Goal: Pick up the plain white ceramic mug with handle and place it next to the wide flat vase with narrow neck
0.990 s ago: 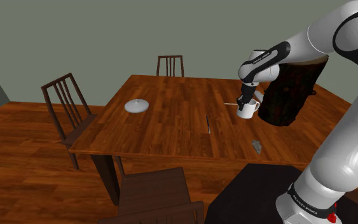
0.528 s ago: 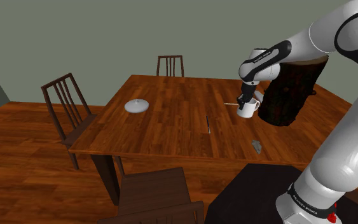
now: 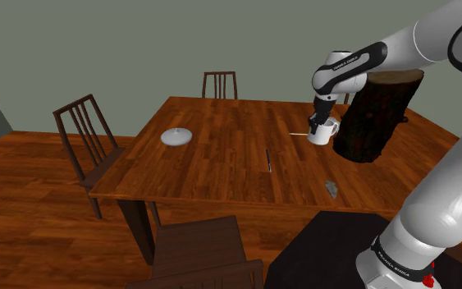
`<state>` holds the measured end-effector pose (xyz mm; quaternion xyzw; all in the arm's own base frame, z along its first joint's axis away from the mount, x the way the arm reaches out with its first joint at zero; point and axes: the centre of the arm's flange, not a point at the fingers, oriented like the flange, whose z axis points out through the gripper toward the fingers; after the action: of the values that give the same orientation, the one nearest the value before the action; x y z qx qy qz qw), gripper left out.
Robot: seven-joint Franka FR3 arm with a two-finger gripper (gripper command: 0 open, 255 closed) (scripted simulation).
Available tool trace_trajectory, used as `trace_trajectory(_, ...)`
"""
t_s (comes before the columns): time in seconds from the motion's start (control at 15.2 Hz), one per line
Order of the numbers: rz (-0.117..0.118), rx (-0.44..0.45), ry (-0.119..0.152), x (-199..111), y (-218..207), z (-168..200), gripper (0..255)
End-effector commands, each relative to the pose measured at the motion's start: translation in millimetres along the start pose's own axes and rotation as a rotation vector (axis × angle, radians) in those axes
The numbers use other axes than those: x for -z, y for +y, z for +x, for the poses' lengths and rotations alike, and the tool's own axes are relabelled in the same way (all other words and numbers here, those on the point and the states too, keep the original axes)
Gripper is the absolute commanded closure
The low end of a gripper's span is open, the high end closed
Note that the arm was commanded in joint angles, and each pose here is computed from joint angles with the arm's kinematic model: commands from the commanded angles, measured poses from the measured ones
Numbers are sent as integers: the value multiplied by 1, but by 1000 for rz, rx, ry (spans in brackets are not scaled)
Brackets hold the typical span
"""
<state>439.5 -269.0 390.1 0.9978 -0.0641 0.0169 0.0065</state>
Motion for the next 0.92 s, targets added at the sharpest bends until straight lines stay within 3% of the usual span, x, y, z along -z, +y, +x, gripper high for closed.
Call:
trace_trajectory(0.0, 0, 0, 0, 11, 0, 1, 255)
trace_trajectory(0.86, 0, 0, 0, 79, 1, 3, 255)
